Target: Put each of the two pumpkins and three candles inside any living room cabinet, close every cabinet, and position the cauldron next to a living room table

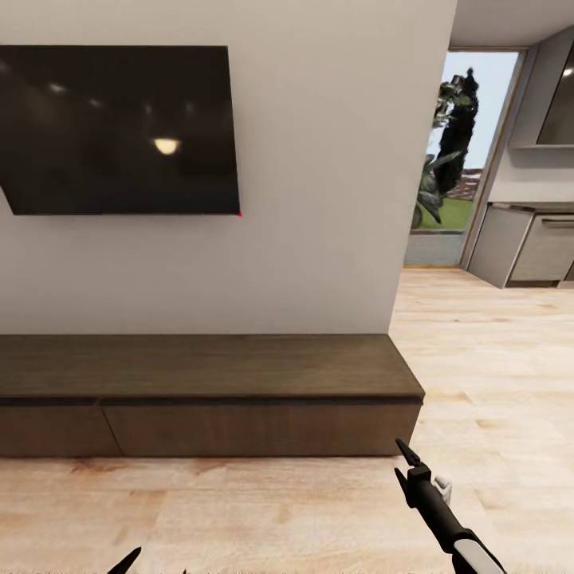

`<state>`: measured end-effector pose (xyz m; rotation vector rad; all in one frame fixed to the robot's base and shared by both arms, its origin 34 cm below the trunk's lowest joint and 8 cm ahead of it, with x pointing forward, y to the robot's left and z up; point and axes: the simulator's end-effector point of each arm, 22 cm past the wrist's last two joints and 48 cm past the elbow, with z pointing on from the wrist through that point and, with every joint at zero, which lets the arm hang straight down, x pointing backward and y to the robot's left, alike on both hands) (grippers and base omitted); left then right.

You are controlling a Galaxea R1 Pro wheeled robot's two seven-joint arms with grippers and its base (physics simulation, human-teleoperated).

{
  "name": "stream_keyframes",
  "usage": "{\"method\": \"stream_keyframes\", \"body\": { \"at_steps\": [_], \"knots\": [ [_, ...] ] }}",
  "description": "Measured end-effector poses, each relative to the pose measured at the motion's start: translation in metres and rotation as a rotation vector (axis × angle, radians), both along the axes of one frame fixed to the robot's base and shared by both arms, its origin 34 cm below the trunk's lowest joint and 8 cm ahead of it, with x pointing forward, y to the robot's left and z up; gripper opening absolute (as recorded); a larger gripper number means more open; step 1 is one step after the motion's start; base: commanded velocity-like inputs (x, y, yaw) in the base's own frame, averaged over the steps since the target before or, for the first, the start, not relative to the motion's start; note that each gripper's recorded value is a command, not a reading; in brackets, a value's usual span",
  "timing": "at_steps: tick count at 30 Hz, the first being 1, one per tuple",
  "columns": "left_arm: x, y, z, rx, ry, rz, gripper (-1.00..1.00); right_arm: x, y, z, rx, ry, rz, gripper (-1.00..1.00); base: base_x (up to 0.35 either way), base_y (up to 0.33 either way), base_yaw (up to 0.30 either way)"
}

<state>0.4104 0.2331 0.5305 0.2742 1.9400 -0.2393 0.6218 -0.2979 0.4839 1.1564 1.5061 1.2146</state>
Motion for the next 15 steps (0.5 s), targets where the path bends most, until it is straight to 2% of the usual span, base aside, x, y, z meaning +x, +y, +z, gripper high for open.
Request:
{"method": "stream_keyframes", "body": {
  "at_steps": [15],
  "knots": [
    [-0.008, -0.001, -0.033, -0.001, -0.002, -0.001, 1.0, -0.008, -0.001, -0.032, -0.001, -0.003, 0.0, 1.0, 0.0, 0.0, 0.0]
  ]
}}
